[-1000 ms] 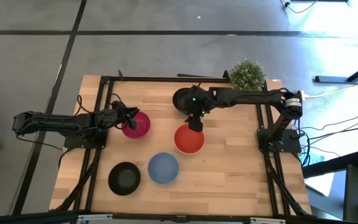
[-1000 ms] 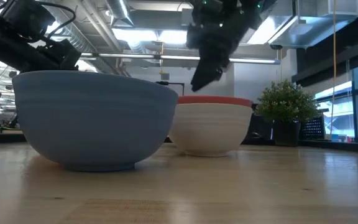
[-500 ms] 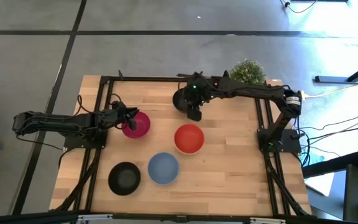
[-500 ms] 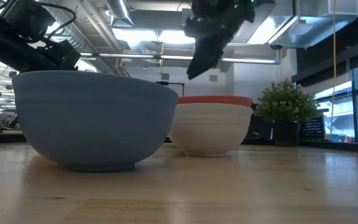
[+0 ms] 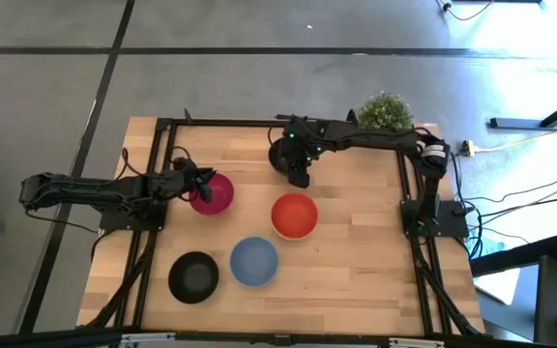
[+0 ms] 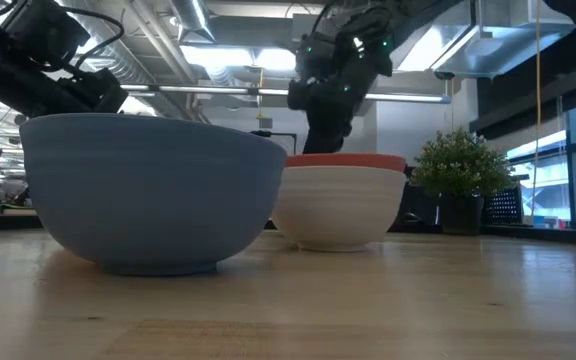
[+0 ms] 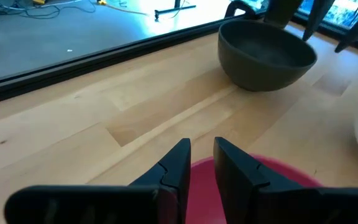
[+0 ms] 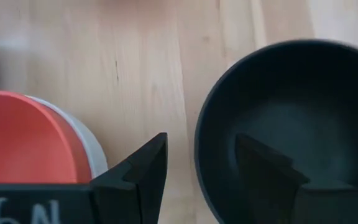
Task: Nest bowls inside each other
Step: Stack the top black bowl on top of the orange bowl
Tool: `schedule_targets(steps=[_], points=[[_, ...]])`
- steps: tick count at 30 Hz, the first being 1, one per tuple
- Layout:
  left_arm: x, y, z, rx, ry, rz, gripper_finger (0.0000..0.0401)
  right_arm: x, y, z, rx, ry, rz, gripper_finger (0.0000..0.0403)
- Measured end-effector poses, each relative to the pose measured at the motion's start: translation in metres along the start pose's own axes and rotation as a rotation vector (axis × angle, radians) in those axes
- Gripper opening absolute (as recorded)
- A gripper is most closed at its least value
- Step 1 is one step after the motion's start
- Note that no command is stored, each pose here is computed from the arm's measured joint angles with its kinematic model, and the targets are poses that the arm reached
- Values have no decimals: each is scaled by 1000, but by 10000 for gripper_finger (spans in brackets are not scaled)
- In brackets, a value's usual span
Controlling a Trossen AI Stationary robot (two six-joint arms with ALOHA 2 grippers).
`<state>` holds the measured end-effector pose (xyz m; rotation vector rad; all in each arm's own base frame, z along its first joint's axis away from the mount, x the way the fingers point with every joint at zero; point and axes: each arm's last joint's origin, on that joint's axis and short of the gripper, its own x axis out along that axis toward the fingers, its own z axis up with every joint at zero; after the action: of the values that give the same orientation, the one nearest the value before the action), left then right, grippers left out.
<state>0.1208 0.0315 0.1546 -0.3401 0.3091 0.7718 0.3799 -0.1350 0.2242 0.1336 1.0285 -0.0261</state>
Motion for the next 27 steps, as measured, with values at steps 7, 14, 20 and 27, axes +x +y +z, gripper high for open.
schedule_targets(steps=[7, 14, 20, 27], points=[[0, 1, -2, -7, 17, 8, 65, 11, -1, -1, 2, 2, 45, 188], [0, 1, -2, -7, 17, 9, 65, 11, -2, 1, -2, -18, 43, 188], [0, 1, -2, -7, 17, 9, 65, 16, -5, -6, 7, -34, 92, 188], [0, 1, -2, -12, 17, 9, 65, 20, -7, -8, 1, -55, 63, 188]])
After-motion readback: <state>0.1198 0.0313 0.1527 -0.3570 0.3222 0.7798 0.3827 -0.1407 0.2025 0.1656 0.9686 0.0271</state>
